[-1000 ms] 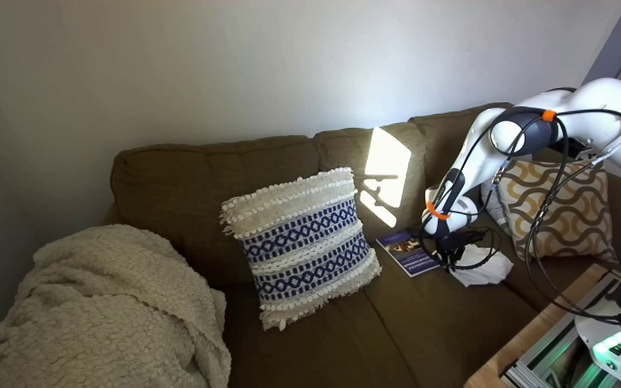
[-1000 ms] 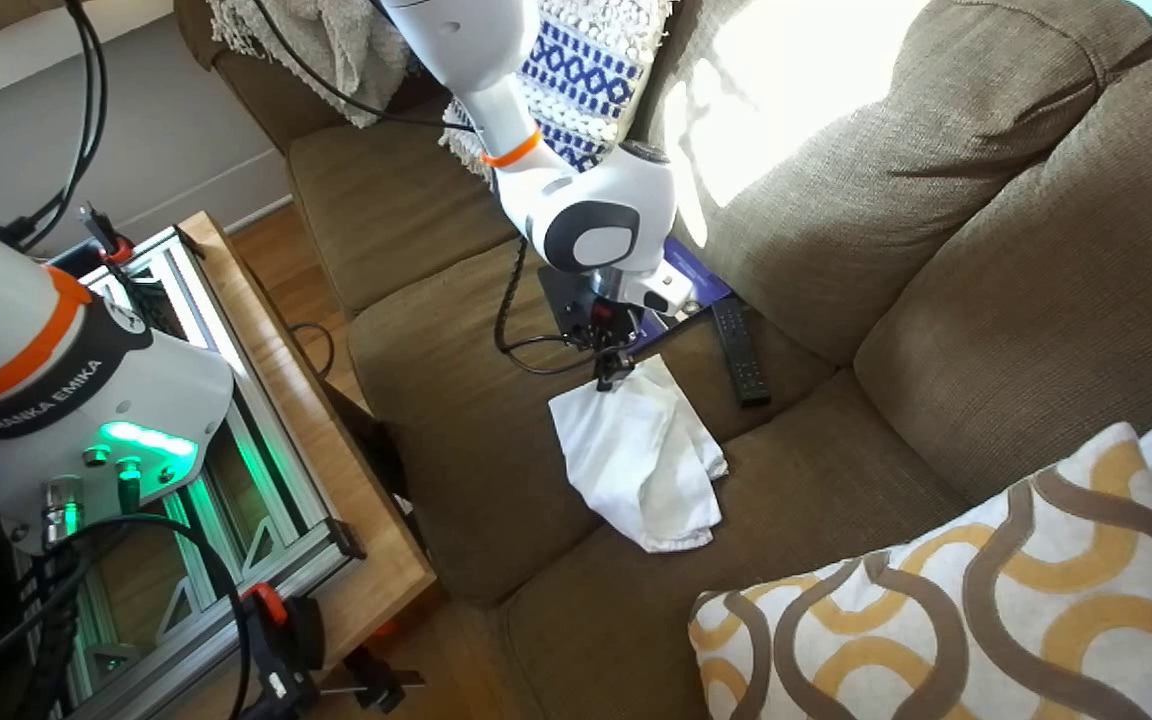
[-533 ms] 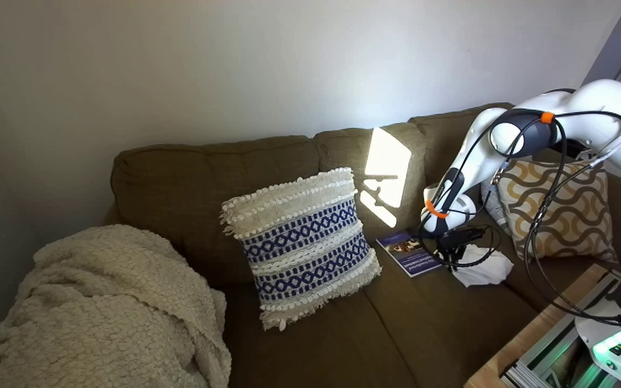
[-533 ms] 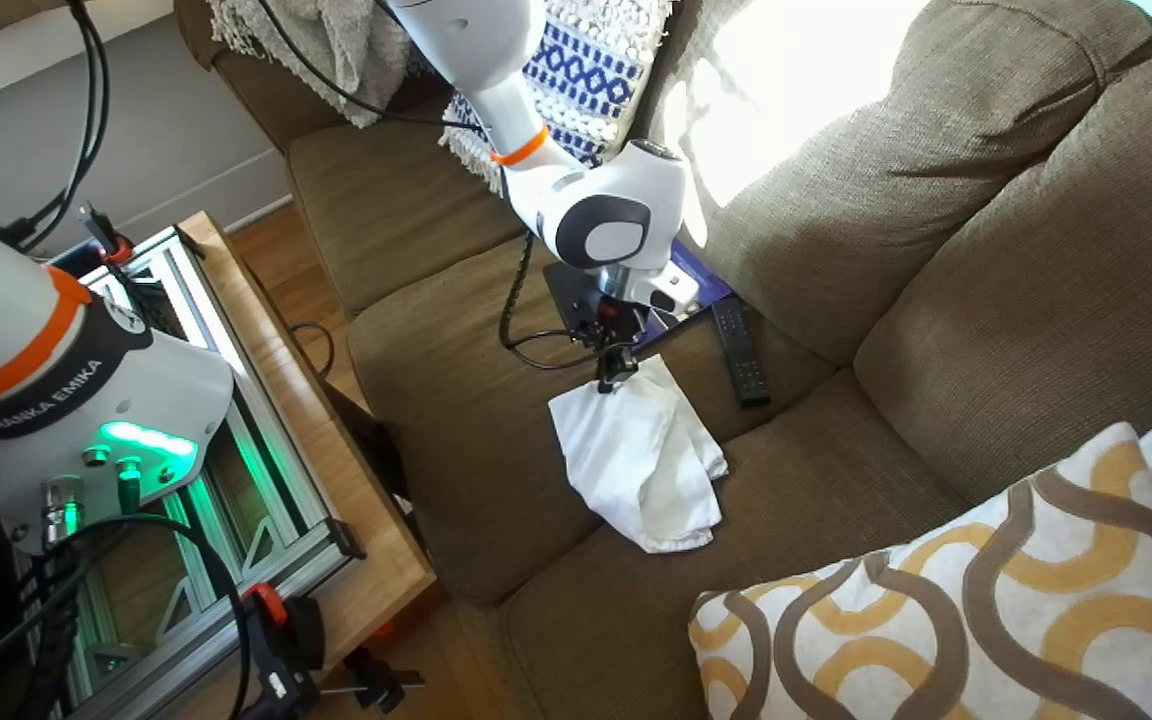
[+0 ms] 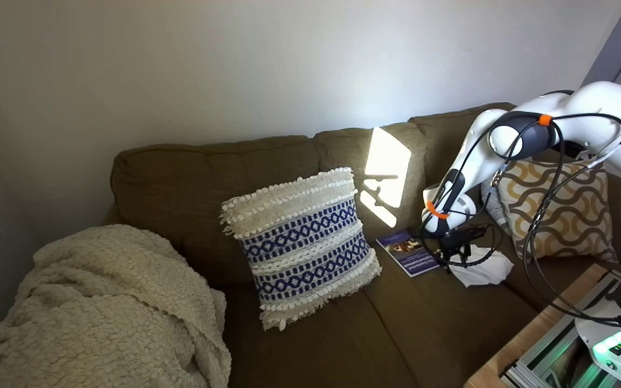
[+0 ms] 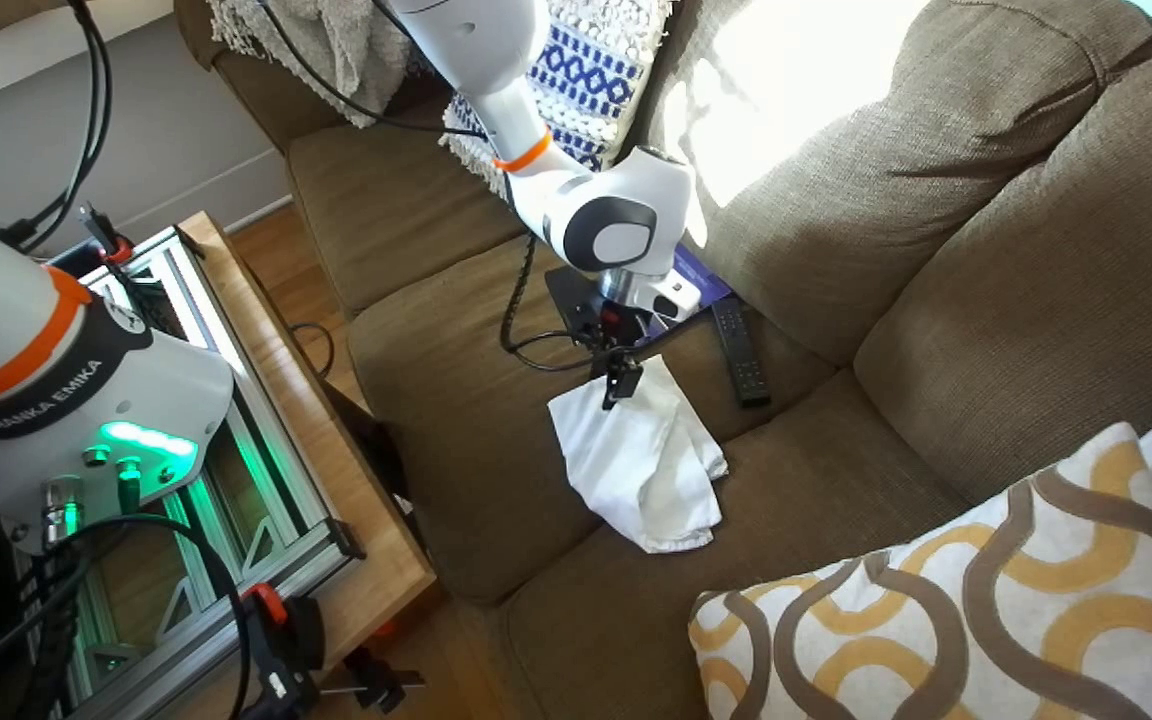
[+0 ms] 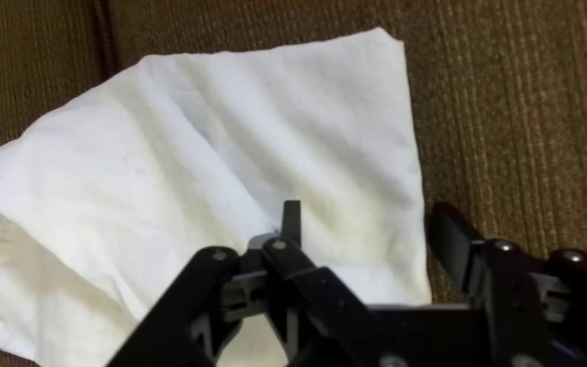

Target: Fold the white towel from left to right then place it on the backrest of the sofa.

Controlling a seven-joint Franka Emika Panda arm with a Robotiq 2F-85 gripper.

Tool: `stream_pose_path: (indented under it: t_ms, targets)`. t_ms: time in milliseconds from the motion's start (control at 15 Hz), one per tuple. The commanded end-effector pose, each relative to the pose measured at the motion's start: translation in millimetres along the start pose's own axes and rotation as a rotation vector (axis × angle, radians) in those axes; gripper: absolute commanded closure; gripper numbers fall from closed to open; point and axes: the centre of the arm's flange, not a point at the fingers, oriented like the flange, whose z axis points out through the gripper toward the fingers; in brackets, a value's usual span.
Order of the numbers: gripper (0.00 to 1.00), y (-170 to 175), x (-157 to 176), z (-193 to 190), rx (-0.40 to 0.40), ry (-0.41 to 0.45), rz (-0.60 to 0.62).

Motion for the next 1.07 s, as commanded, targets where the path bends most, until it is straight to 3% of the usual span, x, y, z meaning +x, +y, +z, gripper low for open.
stream_pose_path:
  t_ms: [0, 133, 333, 667, 1000]
  targets:
    - [0.63, -1.9, 7.8, 9.3, -0.038, -0.024, 0.003]
    - [0.81, -3.6, 10.3, 9.0, -0.049, -0.028, -0.004]
    - [1.00, -5.2, 10.9, 4.1, -0.059, -0.030, -0.015]
    - [0.98, 16.4, -16.1, -24.4, -0.047, 0.044, -0.019]
    - [0.98, 48.5, -50.9, -60.4, 0.009, 0.175, 0.023]
